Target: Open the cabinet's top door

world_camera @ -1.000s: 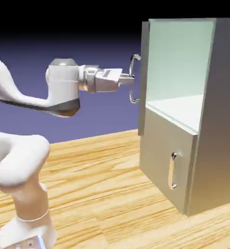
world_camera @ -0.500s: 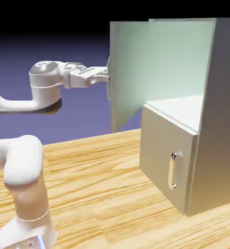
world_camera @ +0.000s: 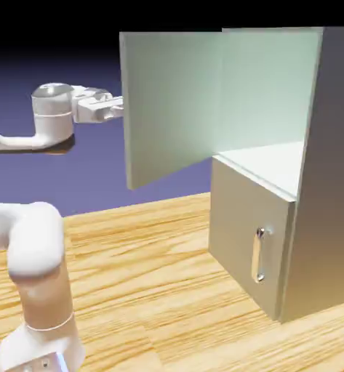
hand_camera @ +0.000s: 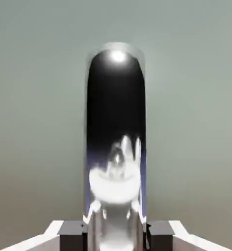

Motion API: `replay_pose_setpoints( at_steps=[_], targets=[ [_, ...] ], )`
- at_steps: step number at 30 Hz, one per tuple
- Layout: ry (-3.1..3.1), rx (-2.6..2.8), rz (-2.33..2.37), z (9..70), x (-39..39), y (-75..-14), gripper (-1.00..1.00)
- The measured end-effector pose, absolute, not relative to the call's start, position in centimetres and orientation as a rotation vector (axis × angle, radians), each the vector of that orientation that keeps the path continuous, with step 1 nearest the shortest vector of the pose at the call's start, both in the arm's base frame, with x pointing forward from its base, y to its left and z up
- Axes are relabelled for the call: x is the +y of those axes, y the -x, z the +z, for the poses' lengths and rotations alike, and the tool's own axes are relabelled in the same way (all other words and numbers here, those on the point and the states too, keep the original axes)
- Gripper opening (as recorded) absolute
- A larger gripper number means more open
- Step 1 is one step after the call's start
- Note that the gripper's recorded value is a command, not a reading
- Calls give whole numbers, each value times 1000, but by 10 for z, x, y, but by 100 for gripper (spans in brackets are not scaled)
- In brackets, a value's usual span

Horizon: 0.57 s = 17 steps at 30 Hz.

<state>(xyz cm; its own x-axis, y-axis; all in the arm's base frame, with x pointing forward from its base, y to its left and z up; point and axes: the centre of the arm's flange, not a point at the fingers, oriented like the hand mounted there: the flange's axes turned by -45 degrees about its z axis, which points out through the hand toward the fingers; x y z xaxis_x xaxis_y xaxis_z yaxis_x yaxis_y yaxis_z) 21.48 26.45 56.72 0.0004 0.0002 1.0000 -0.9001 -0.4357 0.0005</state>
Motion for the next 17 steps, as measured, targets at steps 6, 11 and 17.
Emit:
replay_pose_setpoints(
  at_steps=[6,11,17],
  targets=[
    [-1425,-1053,1425,567,319,-218,-100],
    [-1343,-1116,1343,567,358,-225,-100],
    [-1254,-1179,1254,567,399,-238,-100]
  ],
)
